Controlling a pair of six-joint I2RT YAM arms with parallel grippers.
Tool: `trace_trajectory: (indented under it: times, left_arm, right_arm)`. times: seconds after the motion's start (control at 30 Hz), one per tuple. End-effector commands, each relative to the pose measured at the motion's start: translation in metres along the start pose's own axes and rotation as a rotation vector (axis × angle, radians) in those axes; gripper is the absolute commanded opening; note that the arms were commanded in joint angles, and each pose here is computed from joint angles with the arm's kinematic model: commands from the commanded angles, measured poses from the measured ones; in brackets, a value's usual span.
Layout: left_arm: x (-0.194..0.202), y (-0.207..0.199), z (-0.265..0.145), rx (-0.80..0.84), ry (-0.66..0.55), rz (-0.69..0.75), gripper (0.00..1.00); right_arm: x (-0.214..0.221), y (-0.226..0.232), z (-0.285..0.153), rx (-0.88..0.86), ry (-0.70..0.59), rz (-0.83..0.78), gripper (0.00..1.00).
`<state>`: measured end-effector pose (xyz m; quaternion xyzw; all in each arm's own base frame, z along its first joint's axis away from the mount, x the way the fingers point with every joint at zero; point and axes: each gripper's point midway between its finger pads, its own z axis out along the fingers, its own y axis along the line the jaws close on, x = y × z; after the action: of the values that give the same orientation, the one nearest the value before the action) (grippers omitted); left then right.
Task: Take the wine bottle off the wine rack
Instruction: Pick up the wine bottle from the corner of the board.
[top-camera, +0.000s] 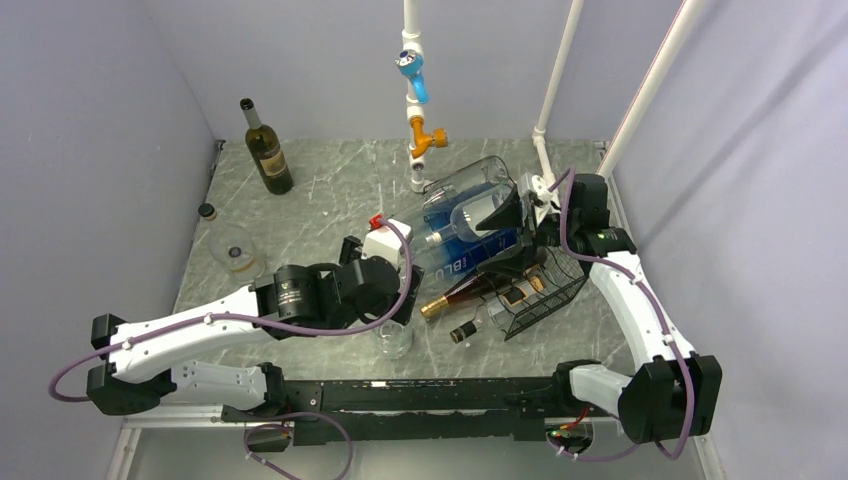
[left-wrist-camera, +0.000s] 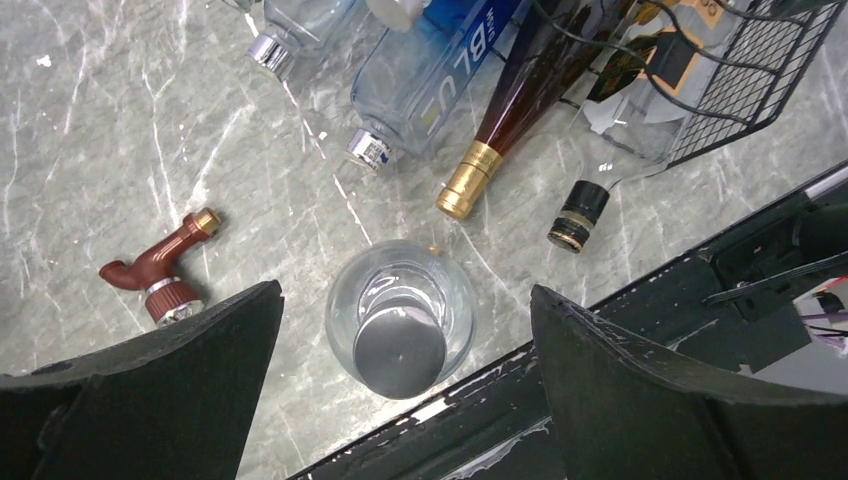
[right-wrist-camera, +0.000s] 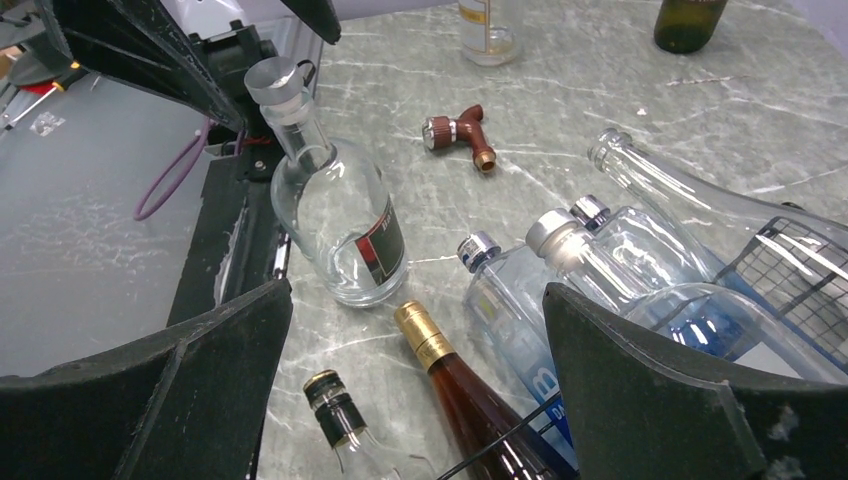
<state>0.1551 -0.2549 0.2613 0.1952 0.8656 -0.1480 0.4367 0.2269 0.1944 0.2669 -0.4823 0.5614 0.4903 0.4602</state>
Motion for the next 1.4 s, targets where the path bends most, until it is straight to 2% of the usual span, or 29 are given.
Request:
trace_trajectory:
  times: [0.0,0.37,0.8,0.93,1.17,1.37]
  left_arm:
    - [0.000,0.004,0.000,-0.009,-0.027,-0.007,1.00]
    - [0.021,-0.001,0.012,-0.010,0.039,0.013,1.00]
    - [0.039,-0.002,0.028,-0.090,0.133,0.040,0.99]
    - [0.041,-0.001,0.028,-0.094,0.139,0.035,0.92]
    - [0.042,-0.004,0.026,-0.067,0.136,0.021,0.68]
    - [0.044,-0.004,0.025,-0.070,0.153,0.023,0.66]
  right_arm:
    - [-0.007,0.006,-0.001,-0.025,-0.024,-0.048,0.99]
    - [-0.005,0.003,-0.002,-0.018,-0.024,-0.045,0.99]
    - [-0.003,0.002,-0.002,-0.017,-0.023,-0.041,0.99]
    - [-0.002,0.002,-0.002,-0.017,-0.023,-0.036,0.99]
    - [-0.001,0.001,-0.002,-0.014,-0.021,-0.037,0.99]
    - [-0.001,0.001,-0.002,-0.014,-0.020,-0.037,0.99]
